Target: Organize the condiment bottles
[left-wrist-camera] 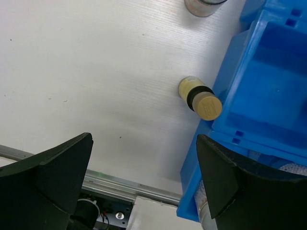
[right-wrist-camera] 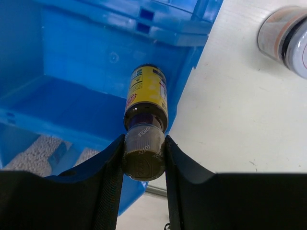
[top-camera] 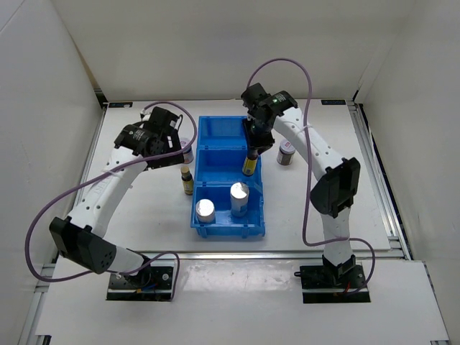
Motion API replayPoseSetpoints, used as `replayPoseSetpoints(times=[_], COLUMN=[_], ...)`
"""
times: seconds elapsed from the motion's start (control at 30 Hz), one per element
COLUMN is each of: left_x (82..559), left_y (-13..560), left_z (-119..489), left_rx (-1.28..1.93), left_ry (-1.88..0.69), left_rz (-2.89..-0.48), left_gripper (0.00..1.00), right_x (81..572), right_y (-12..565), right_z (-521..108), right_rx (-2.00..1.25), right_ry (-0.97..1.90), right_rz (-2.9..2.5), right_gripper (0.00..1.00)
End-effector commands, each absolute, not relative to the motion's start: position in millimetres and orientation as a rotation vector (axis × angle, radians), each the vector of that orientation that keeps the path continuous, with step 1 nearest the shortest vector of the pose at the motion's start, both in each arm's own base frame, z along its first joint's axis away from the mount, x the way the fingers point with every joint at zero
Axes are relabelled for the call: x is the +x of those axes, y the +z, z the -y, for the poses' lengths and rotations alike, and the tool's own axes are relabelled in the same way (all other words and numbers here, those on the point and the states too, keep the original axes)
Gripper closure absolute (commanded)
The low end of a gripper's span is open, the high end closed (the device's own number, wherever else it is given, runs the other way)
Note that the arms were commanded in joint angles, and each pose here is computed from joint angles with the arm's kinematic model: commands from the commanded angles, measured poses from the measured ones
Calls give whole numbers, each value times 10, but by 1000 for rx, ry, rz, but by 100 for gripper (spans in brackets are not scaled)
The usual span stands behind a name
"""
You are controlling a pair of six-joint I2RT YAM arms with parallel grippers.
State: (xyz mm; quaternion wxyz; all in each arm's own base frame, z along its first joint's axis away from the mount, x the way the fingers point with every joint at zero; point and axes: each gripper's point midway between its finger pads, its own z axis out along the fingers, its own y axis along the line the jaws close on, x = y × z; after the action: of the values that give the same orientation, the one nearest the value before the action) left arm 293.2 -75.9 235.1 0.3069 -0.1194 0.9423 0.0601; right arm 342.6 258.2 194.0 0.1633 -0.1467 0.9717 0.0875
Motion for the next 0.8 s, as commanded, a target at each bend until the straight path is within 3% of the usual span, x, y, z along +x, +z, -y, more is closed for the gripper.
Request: replayPoseSetpoints(times=[0.0,0.27,0.37,0.43,0.57,0.6,0.7,0.77], left_x=[2990,2973,2989,2992,3040,3040,3079,3087], left_y=[2293,2068,2073,2044,2052,2052,2052,2024], left_z=[782,882,912,930,951,952,986,990], left_rx=[-302,-306,-304,-300,-300,-300,-298,-297], left_ry=[137,83,62,58,57,58,43,49], left_rz=[-2474,-2516,-2513,-2526,-2526,-2526,-2525,-2533], left_gripper=[0,0,0,0,0,0,0,0], right_x=[3639,3694,3688,3673,3695,3729,3718,3728], right_y=[1863,1498,1377,1377,1520,1572,1736,1875], right_z=[-2648,-2677,-2695,-2715,-2678,-2652,-2620,-2580], right_rx=[-395,-431,-443,-453,-438,-415,-407,-395], right_ry=[218,136,110,101,91,67,67,53], right_rz=[-2717,-2773,-2781,-2776,-2738,-2722,-2699,-2674], right_gripper=[100,96,84,69,48,38,25,10])
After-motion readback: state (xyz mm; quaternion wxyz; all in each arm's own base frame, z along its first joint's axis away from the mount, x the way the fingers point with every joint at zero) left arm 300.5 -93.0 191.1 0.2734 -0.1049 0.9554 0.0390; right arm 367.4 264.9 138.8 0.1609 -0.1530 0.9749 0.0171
